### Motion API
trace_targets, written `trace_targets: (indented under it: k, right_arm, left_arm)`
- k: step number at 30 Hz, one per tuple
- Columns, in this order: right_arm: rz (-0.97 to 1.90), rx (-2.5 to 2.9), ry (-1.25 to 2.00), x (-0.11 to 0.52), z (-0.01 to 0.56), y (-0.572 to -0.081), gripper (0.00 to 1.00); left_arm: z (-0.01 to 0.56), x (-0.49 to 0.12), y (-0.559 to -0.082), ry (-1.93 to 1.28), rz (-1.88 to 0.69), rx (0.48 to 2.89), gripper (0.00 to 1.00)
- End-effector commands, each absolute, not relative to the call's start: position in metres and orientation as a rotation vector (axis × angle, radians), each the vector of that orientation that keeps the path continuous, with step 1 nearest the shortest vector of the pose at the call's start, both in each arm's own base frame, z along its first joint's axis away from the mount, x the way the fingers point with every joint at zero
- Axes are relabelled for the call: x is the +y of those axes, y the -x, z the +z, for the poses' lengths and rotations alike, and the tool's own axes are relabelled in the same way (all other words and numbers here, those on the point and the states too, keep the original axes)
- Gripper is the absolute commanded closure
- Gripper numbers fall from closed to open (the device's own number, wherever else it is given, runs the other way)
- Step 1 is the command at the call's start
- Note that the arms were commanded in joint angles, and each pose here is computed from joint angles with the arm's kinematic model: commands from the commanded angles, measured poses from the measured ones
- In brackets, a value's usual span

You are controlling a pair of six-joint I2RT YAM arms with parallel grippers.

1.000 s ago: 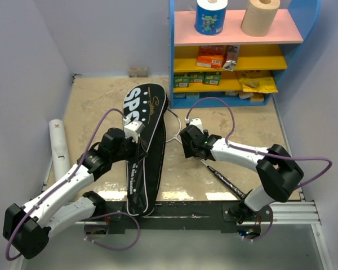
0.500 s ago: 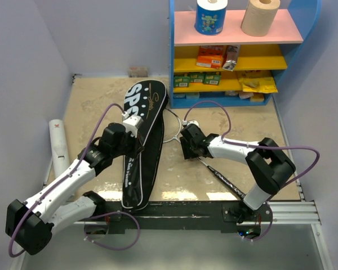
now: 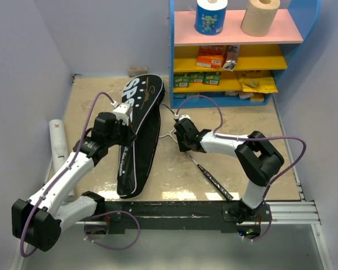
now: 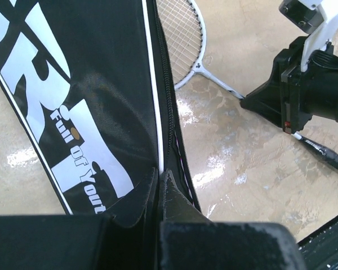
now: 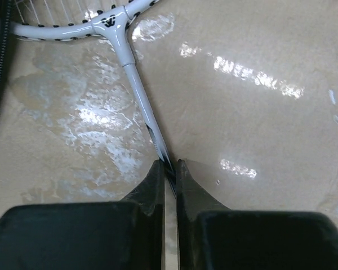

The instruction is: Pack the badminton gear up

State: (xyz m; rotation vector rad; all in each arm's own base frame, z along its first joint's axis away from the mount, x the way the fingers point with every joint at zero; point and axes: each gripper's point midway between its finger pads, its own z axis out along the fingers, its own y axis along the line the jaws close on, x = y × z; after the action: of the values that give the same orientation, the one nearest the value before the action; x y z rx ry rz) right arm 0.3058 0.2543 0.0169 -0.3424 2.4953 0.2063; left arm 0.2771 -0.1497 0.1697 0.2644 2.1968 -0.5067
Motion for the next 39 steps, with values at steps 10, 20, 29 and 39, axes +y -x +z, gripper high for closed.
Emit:
trace_targets:
  k: [10,20,29,39]
  right_arm:
    - [0.291,2.597,0.292,0.285,0.033,-0.291,1.0]
    - [0.341,2.57,0.267,0.309,0.059,-0.253,1.0]
    - [0.294,2.547,0.253,0.324,0.074,-0.271,1.0]
    - [0.275,2.603,0.303,0.312,0.034,-0.244,0.62]
  left_arm:
    - [0.2,-0.144,-0.298,-0.257,-0.466,2.057,1.0]
    - [0.194,-0.145,-0.294,-0.268,-0.478,2.052,1.0]
    - [0.195,-0.146,-0.292,-0.277,-0.493,2.041,1.0]
    - [0.194,-0.149,-0.286,-0.291,-0.524,2.038,1.0]
